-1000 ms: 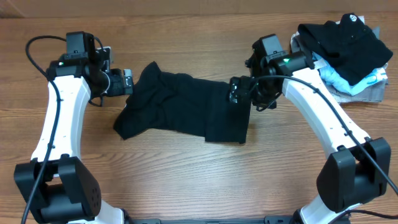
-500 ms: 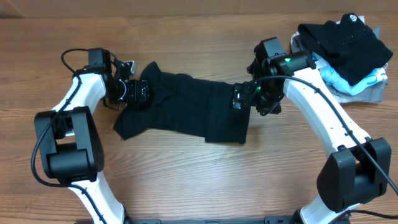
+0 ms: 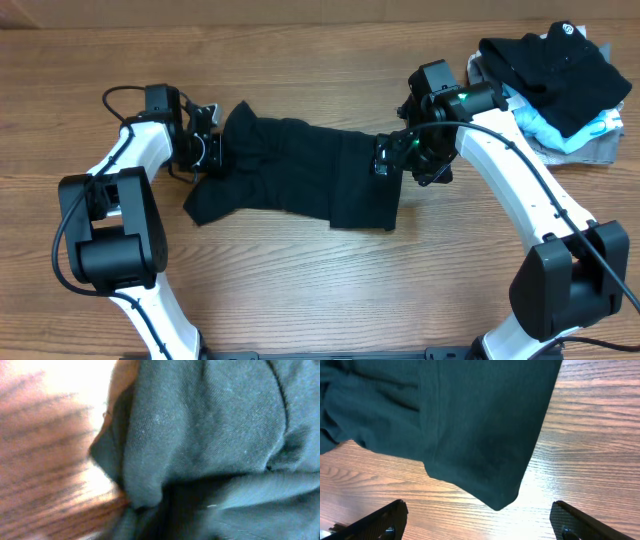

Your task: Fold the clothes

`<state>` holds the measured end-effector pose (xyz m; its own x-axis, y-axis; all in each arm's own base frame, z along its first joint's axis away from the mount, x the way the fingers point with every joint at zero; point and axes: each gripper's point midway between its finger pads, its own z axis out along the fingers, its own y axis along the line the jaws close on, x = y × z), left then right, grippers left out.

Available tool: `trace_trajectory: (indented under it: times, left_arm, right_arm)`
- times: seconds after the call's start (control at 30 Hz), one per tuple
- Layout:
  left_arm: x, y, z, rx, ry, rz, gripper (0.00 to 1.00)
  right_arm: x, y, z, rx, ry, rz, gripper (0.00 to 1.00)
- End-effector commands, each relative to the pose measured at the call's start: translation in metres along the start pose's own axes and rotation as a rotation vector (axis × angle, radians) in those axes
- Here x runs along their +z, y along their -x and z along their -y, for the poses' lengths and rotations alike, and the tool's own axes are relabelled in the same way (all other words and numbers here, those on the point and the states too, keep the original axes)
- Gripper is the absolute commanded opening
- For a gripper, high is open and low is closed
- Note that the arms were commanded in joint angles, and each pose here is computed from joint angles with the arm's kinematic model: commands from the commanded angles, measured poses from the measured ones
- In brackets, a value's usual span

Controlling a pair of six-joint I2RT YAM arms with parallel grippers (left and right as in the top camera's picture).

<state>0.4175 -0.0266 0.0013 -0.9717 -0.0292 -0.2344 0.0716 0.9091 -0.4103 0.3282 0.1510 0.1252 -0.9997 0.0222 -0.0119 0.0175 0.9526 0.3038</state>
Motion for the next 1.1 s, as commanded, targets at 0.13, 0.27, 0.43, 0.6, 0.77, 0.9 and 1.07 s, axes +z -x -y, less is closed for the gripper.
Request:
trace_trajectory:
  times: [0.13, 0.27, 0.43, 0.6, 0.77, 0.9, 1.07]
  left_arm:
    - [0.008, -0.042, -0.048, -0.188, 0.128, -0.124, 0.04]
    - [-0.036, -0.027, -0.075, -0.248, 0.148, -0.078, 0.04]
    - [-0.1, -0.007, -0.097, -0.275, 0.17, -0.011, 0.04]
    - [-0.115, 0.004, -0.085, -0.243, 0.179, -0.022, 0.04]
    - [-0.104, 0.005, -0.065, -0.194, 0.212, -0.061, 0.04]
    - [-0.1, 0.011, -0.038, -0.162, 0.205, -0.058, 0.04]
    - [-0.094, 0.02, 0.028, -0.064, 0.187, -0.044, 0.04]
  right_arm:
    - [-0.012, 0.003, -0.004, -0.019, 0.005, 0.036, 0.95]
    - [-0.012, 0.002, -0.003, -0.017, 0.002, 0.029, 0.95]
    - [-0.012, 0.0, -0.004, -0.009, 0.002, 0.022, 0.95]
    - [-0.011, 0.001, -0.007, -0.014, 0.012, 0.026, 0.95]
    - [-0.011, 0.0, -0.007, -0.015, 0.01, 0.023, 0.95]
    - [-0.011, 0.0, -0.007, -0.015, 0.01, 0.023, 0.96]
    - [-0.011, 0.0, -0.007, -0.015, 0.01, 0.023, 0.95]
